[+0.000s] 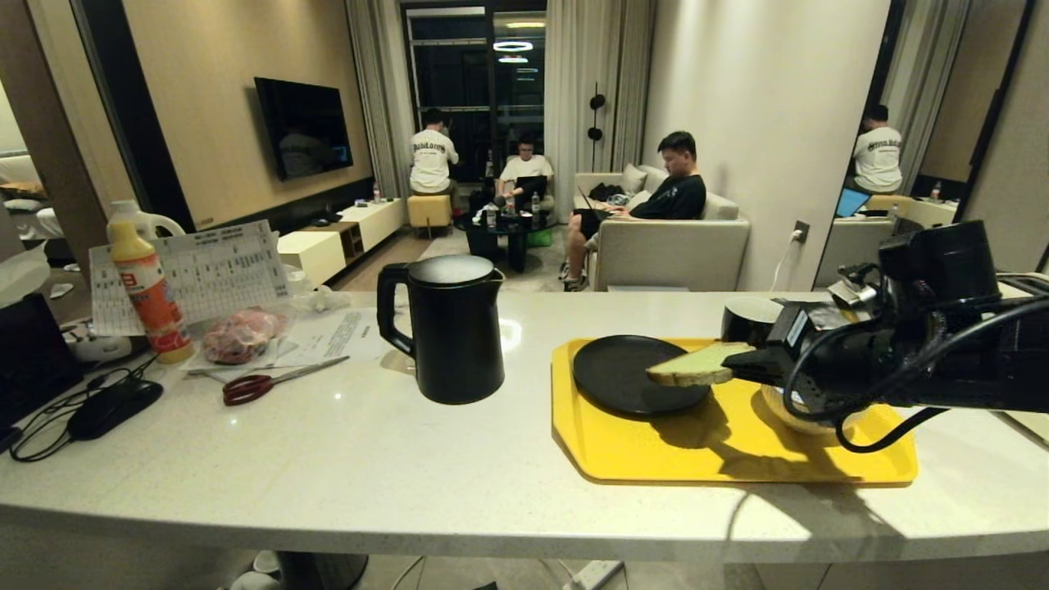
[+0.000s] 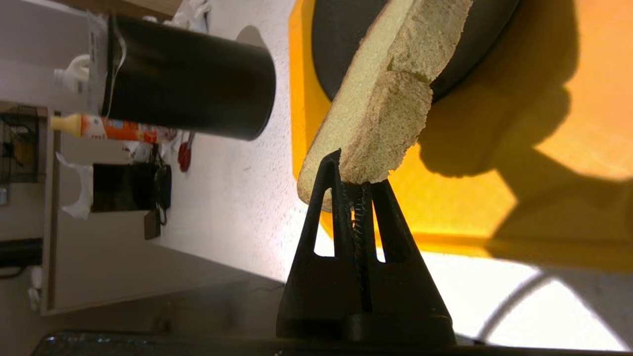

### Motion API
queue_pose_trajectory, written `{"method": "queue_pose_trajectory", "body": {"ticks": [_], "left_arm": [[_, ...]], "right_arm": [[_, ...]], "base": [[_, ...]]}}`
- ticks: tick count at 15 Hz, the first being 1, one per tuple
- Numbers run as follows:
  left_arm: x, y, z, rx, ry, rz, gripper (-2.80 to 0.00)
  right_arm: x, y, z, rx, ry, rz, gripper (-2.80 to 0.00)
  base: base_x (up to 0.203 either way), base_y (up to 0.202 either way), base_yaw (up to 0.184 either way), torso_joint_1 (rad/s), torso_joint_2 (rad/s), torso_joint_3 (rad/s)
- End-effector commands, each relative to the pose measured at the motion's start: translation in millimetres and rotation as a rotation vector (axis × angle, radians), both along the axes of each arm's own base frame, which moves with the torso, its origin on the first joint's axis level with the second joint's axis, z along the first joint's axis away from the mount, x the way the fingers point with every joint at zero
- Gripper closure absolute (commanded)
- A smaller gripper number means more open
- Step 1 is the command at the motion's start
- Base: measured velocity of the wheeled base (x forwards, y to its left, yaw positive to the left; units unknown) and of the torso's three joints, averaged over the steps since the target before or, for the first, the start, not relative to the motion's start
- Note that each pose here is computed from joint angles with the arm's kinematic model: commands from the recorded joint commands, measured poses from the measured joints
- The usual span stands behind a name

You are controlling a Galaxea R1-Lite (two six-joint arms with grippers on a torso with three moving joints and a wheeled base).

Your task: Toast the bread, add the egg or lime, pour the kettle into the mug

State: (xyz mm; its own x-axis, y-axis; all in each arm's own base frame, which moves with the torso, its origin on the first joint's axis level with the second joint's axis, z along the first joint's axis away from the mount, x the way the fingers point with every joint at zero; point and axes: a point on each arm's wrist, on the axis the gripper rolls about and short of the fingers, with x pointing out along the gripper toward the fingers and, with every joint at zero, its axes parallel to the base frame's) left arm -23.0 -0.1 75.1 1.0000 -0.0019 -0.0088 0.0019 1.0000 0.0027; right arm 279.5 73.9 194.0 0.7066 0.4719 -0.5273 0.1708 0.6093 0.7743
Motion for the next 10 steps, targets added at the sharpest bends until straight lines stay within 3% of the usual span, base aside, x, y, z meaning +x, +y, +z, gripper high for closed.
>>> {"method": "queue_pose_trajectory", "body": {"ticks": [1,4,7,10], "left_arm": [[-0.2,0.0,-0.1,0.0,-0.003,0.0,0.0],[-0.2,0.0,-0.1,0.0,-0.003,0.0,0.0],[-0.2,0.0,-0.1,0.0,-0.003,0.0,0.0],[-0.2,0.0,-0.1,0.0,-0.003,0.0,0.0]], "right_arm": [[-20.7,-4.7,24.3,-0.013,-0.082,0.022,0.0],[-36.5,-9.2,43.6,-0.077,-0.134,0.049,0.0],[-42.4,-13.2,62.7,-0.194,-0.197,-0.006,0.0],[-43.8,-16.4,88.7,-0.237,-0.235,-0.044,0.0]], "base": [[0.0,0.0,0.0,0.0,0.0,0.0],[0.0,0.0,0.0,0.0,0.0,0.0],[0.0,0.0,0.0,0.0,0.0,0.0],[0.0,0.0,0.0,0.0,0.0,0.0]]}}
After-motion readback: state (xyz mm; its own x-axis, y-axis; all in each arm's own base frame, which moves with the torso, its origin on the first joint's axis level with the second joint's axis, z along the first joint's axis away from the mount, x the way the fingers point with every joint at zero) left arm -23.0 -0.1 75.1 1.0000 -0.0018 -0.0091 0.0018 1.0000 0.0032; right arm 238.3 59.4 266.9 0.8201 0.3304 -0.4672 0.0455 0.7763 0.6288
